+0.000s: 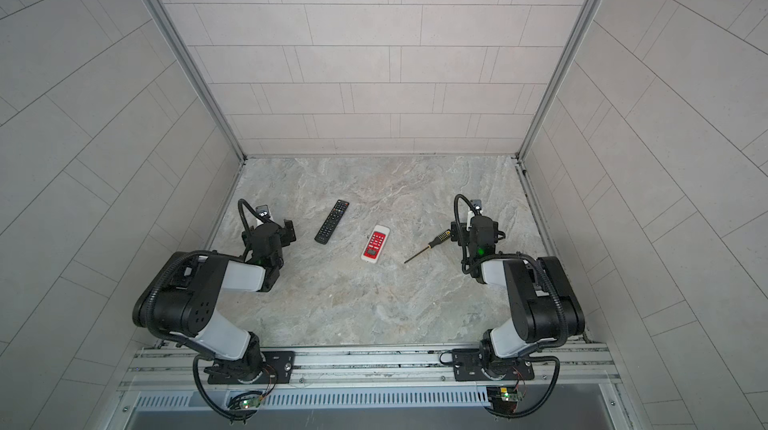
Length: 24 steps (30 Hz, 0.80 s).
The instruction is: Unload the batteries from the remote control
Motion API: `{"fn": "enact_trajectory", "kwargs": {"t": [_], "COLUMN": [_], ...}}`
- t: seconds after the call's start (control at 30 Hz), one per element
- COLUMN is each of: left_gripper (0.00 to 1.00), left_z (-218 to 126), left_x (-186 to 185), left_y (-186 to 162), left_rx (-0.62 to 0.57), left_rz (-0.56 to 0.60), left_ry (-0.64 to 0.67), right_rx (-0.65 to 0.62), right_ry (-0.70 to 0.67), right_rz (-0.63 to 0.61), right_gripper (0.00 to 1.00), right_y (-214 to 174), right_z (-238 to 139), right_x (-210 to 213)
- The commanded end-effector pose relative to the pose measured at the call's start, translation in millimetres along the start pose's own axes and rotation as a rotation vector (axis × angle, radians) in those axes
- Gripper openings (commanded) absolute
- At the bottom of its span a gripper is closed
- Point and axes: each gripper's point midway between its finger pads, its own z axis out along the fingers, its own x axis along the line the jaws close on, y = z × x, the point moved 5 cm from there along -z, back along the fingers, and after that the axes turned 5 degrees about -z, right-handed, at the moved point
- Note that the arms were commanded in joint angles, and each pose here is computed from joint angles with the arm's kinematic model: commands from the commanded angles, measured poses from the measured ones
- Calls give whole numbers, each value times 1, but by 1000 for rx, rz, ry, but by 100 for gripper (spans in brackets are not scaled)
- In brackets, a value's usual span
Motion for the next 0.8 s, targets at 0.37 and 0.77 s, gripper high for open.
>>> {"fn": "enact_trajectory", "kwargs": {"t": [0.37,0.77], "left_gripper": [100,100], "left_z": [4,1], "left_x": [1,2], "left_y": [11,14], "left_rx": [-37,-45], "left_rz": [-10,-15], "left_ry": [16,16], "right_rx": [-23,-30], "right_ry": [-15,-19], "right_rz": [-8,-6], "right_gripper": [100,99], "right_y": [5,5], "right_z": [-1,-3], "right_x": [-2,-3]}}
